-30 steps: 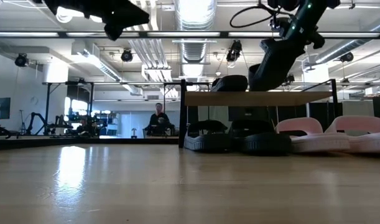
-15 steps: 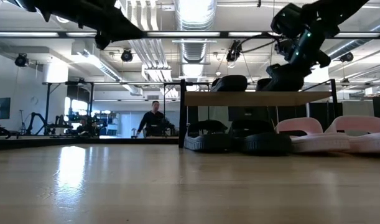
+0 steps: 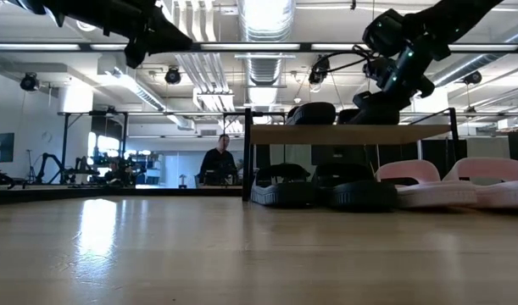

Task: Pick and place slides into the shelf
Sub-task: Put the black slide on the shelf, then adjust the black slides on the shelf

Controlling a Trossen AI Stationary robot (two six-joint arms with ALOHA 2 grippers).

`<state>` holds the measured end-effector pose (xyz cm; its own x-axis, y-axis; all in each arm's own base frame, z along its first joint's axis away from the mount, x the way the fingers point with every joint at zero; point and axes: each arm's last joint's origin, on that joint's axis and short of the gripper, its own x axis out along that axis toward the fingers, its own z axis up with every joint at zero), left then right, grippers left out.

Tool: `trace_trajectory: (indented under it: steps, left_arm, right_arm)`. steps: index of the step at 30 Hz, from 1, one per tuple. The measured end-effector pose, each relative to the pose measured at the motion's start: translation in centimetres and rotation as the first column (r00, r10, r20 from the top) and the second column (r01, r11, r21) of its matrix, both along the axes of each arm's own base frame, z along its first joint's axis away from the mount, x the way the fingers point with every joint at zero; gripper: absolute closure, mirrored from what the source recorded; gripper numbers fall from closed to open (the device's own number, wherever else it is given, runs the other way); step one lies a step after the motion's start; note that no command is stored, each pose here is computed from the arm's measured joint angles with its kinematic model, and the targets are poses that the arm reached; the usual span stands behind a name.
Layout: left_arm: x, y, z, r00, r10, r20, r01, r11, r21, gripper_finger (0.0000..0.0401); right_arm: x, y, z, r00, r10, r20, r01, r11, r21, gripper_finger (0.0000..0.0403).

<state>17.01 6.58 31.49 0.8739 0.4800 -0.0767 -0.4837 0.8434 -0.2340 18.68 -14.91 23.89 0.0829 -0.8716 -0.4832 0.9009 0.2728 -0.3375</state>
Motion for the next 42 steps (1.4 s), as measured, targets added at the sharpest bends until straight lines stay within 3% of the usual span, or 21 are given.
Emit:
trace_trajectory:
  steps: [9, 20, 27, 30, 32, 34, 37, 42]
  left_arm:
    - [0.1, 0.0, -0.7, 1.000, -0.013, -0.019, 0.013, 1.000, -0.014, 0.0361]
    - [0.3, 0.1, -1.1, 0.999, -0.016, -0.031, 0.016, 1.000, -0.020, 0.0361]
    - [0.3, -0.1, -0.9, 0.997, -0.068, -0.024, 0.068, 0.997, -0.023, 0.0361]
    - [0.4, -0.1, -0.5, 0.996, -0.094, 0.003, 0.094, 0.994, -0.052, 0.0361]
    - [0.5, -0.1, 0.3, 0.994, -0.102, 0.050, 0.106, 0.990, -0.095, 0.0361]
    - [0.8, 0.0, 1.2, 0.990, -0.116, 0.079, 0.125, 0.985, -0.121, 0.0361]
    - [1.7, 0.5, 3.6, 0.980, -0.171, 0.101, 0.179, 0.981, -0.080, 0.0371]
    - [4.7, 3.6, 6.1, 0.989, -0.139, -0.051, 0.134, 0.986, -0.096, 0.0398]
  right_arm:
    - [0.0, 1.1, 0.6, 1.000, 0.019, 0.019, -0.019, 1.000, 0.008, 0.0384]
    - [-0.7, 2.1, 1.2, 0.999, 0.048, 0.026, -0.050, 0.994, 0.098, 0.0270]
    - [-1.5, 3.5, 4.5, 1.000, 0.007, 0.012, -0.007, 1.000, -0.004, 0.0239]
    - [-2.7, 3.9, 6.4, 0.993, -0.060, 0.101, 0.058, 0.998, 0.019, 0.0251]
    - [-3.6, 3.8, 7.3, 0.974, -0.129, 0.188, 0.108, 0.987, 0.120, 0.0272]
    - [-4.5, 3.3, 7.8, 0.953, -0.197, 0.230, 0.145, 0.964, 0.224, 0.0304]
    - [-4.9, 2.0, 9.0, 0.936, -0.225, 0.271, 0.144, 0.946, 0.289, 0.0362]
    - [-4.8, -1.2, 9.9, 0.917, -0.299, 0.265, 0.183, 0.903, 0.388, 0.0390]
